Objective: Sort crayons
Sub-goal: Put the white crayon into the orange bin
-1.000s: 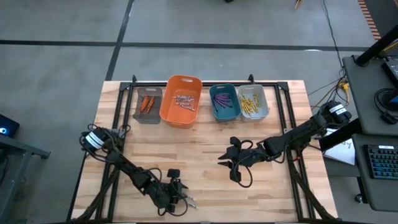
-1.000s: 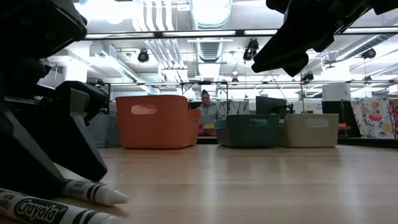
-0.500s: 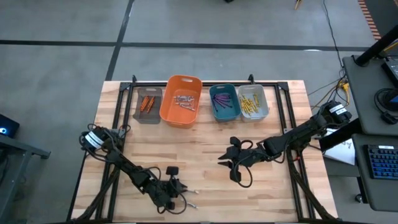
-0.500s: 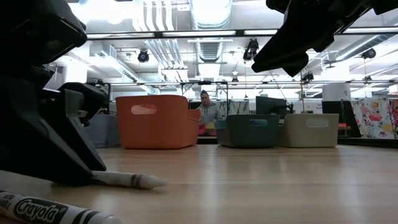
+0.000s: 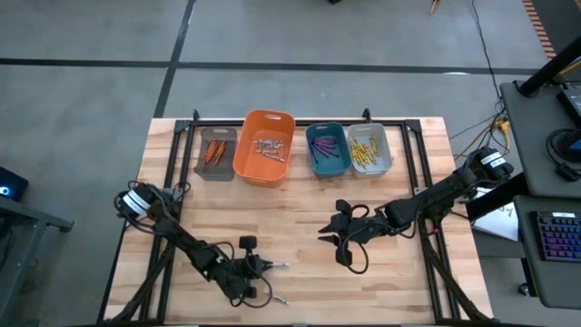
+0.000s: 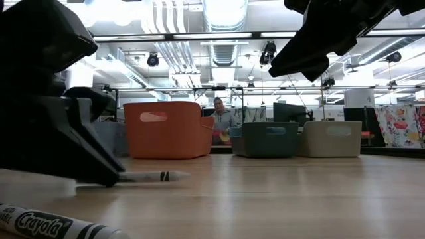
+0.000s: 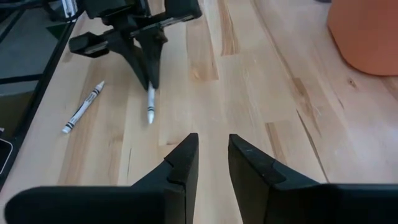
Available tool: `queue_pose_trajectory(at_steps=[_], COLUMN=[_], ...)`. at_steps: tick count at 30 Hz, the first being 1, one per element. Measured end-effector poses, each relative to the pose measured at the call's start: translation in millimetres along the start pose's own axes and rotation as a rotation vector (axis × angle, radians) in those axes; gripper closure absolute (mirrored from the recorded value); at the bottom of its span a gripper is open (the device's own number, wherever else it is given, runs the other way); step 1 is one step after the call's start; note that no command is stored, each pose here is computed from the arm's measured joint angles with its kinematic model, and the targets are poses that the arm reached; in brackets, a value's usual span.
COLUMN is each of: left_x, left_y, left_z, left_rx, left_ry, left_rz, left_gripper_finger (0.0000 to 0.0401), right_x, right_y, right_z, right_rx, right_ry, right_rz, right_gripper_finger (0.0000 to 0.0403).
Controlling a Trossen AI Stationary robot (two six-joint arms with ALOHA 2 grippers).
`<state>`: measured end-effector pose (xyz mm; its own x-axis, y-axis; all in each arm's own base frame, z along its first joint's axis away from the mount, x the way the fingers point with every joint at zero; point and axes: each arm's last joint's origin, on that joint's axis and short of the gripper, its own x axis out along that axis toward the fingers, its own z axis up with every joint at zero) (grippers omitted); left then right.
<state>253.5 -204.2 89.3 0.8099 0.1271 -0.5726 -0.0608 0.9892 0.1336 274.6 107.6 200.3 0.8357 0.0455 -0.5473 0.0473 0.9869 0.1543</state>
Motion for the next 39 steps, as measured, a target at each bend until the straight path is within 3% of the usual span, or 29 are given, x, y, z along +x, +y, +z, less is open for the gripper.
queue_pose_trajectory(at_steps=[11, 18, 24, 30, 39], left_x=[-25.6, -50.9, -73.3, -83.9, -74.6], left_y=[11.9, 41.1, 95.7, 169.3, 258.1], left_z=[37.5, 76.8, 108.8, 118.4, 111.8], left_rx=[0.029, 0.06, 0.063, -0.016, -0.11], left_ry=[-0.152, -0.236, -0.245, -0.151, -0.014], left_rz=[0.076, 0.147, 0.262, 0.446, 0.478], left_gripper_finger=[0.0399, 0.0399, 0.0399, 0.0399, 0.0399], right_x=[-0.1, -2.9, -7.7, -10.5, -16.6], right_y=[0.0, -1.0, -0.6, -8.5, -39.0], right_z=[0.1, 4.2, 20.0, 40.3, 74.4], right_rx=[-0.006, -0.008, -0.066, -0.108, -0.158], right_ry=[0.0, -0.017, -0.068, -0.106, -0.036], right_rz=[0.0, -0.005, -0.019, -0.056, -0.282], right_gripper_finger=[0.0317, 0.0326, 0.0321, 0.0327, 0.0328])
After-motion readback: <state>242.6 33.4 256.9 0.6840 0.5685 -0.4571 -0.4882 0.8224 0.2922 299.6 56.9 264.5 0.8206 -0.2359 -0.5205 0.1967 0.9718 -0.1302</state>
